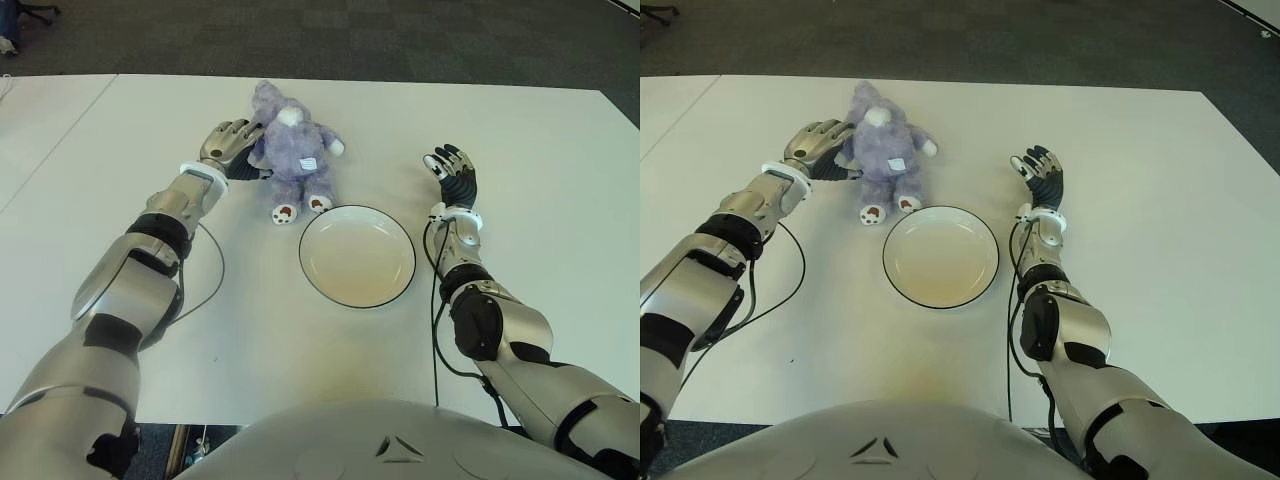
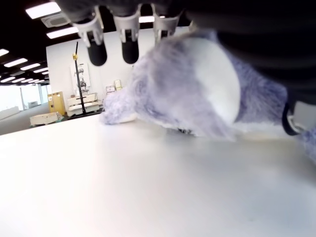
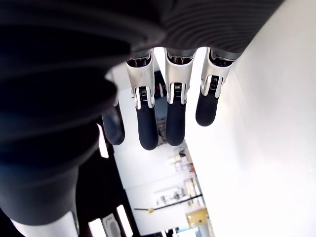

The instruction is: Put the doll into the plate.

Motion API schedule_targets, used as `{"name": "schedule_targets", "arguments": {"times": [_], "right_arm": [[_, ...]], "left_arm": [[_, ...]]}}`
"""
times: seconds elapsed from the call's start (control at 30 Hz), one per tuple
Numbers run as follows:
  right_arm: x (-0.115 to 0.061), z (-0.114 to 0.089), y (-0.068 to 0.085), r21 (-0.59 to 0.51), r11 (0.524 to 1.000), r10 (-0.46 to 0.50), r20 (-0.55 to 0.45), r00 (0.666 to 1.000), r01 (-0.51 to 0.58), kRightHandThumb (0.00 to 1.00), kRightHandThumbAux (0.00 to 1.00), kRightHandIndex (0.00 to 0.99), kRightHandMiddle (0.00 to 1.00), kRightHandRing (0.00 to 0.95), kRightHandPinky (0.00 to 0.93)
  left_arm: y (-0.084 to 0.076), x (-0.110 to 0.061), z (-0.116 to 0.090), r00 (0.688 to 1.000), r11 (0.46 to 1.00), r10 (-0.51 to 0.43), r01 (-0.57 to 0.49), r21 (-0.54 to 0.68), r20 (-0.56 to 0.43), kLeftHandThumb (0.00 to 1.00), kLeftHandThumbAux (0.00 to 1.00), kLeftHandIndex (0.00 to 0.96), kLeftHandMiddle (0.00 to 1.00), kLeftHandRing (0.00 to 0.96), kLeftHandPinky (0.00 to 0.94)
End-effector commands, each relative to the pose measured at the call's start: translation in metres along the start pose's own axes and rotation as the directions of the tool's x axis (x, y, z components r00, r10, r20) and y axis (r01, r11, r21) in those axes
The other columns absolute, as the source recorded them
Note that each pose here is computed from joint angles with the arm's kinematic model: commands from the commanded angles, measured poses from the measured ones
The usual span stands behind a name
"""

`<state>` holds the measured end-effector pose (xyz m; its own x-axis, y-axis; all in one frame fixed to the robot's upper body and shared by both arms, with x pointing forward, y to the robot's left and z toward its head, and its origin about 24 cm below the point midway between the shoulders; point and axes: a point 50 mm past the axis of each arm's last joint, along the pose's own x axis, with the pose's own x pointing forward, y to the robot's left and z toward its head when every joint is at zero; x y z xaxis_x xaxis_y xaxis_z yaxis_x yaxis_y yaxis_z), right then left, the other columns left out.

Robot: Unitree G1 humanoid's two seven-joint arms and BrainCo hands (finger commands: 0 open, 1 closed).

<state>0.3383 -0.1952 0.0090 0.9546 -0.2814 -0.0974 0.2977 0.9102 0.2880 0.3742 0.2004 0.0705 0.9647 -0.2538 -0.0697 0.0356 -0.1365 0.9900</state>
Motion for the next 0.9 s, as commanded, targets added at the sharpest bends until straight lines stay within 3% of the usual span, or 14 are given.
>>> {"name": "schedule_targets", "arguments": {"times": [0.03, 0.3, 0.43, 0.47, 0.57, 0.6, 0.63, 0.7, 0.9], "right_arm": [[-0.048, -0.077, -0.03, -0.002, 0.991, -0.124, -0.364, 0.923, 0.132, 0.0, 0.842, 0.253, 0.269, 0.229, 0.172], [-0.048, -0.077, -0.03, 0.011, 0.99, -0.124, -0.364, 0.923, 0.137, 0.0, 0.847, 0.264, 0.282, 0.237, 0.18], [-0.048, -0.077, -0.03, 0.009, 0.991, -0.124, -0.362, 0.924, 0.137, 0.0, 0.851, 0.267, 0.285, 0.239, 0.179], [-0.048, -0.077, -0.03, 0.008, 0.991, -0.125, -0.362, 0.924, 0.137, 0.0, 0.85, 0.265, 0.285, 0.237, 0.171], [-0.049, -0.077, -0.03, 0.0, 0.991, -0.125, -0.357, 0.926, 0.134, 0.0, 0.848, 0.263, 0.283, 0.236, 0.17], [-0.049, -0.077, -0.03, -0.003, 0.991, -0.125, -0.356, 0.926, 0.132, 0.0, 0.842, 0.266, 0.282, 0.239, 0.184], [-0.049, -0.077, -0.03, -0.007, 0.991, -0.125, -0.354, 0.927, 0.131, 0.0, 0.841, 0.267, 0.282, 0.239, 0.188], [-0.049, -0.077, -0.03, -0.012, 0.992, -0.124, -0.352, 0.928, 0.128, 0.0, 0.839, 0.27, 0.283, 0.241, 0.196], [-0.048, -0.077, -0.03, -0.02, 0.992, -0.123, -0.355, 0.927, 0.124, 0.0, 0.84, 0.268, 0.286, 0.242, 0.193]], "left_arm": [[-0.006, 0.002, 0.006, 1.0, 0.999, -0.027, 0.027, 0.03, 0.007, 0.241, 0.376, 0.0, 0.0, 0.0, 0.0], [-0.015, -0.004, -0.011, 0.998, 0.984, -0.037, 0.046, 0.17, -0.054, 0.227, 0.471, 0.0, 0.0, 0.0, 0.04], [-0.014, -0.005, -0.012, 0.998, 0.98, -0.01, 0.021, 0.198, -0.056, 0.298, 0.553, 0.0, 0.0, 0.0, 0.126], [-0.013, -0.005, -0.012, 0.998, 0.979, 0.0, 0.012, 0.202, -0.056, 0.335, 0.596, 0.0, 0.0, 0.0, 0.199], [-0.011, -0.005, -0.012, 0.998, 0.98, 0.045, -0.033, 0.198, -0.054, 0.347, 0.622, 0.0, 0.0, 0.041, 0.242], [-0.009, -0.004, -0.012, 0.997, 0.979, 0.065, -0.054, 0.195, -0.051, 0.401, 0.636, 0.133, 0.103, 0.19, 0.312], [-0.007, -0.004, -0.012, 0.995, 0.978, 0.09, -0.079, 0.194, -0.046, 0.418, 0.638, 0.168, 0.13, 0.228, 0.329], [-0.004, -0.003, -0.01, 0.991, 0.972, 0.134, -0.126, 0.199, -0.027, 0.654, 0.7, 0.378, 0.209, 0.312, 0.375], [-0.003, -0.004, -0.008, 0.98, 0.964, 0.195, -0.185, 0.192, -0.033, 0.704, 0.703, 0.416, 0.375, 0.408, 0.477]]}}
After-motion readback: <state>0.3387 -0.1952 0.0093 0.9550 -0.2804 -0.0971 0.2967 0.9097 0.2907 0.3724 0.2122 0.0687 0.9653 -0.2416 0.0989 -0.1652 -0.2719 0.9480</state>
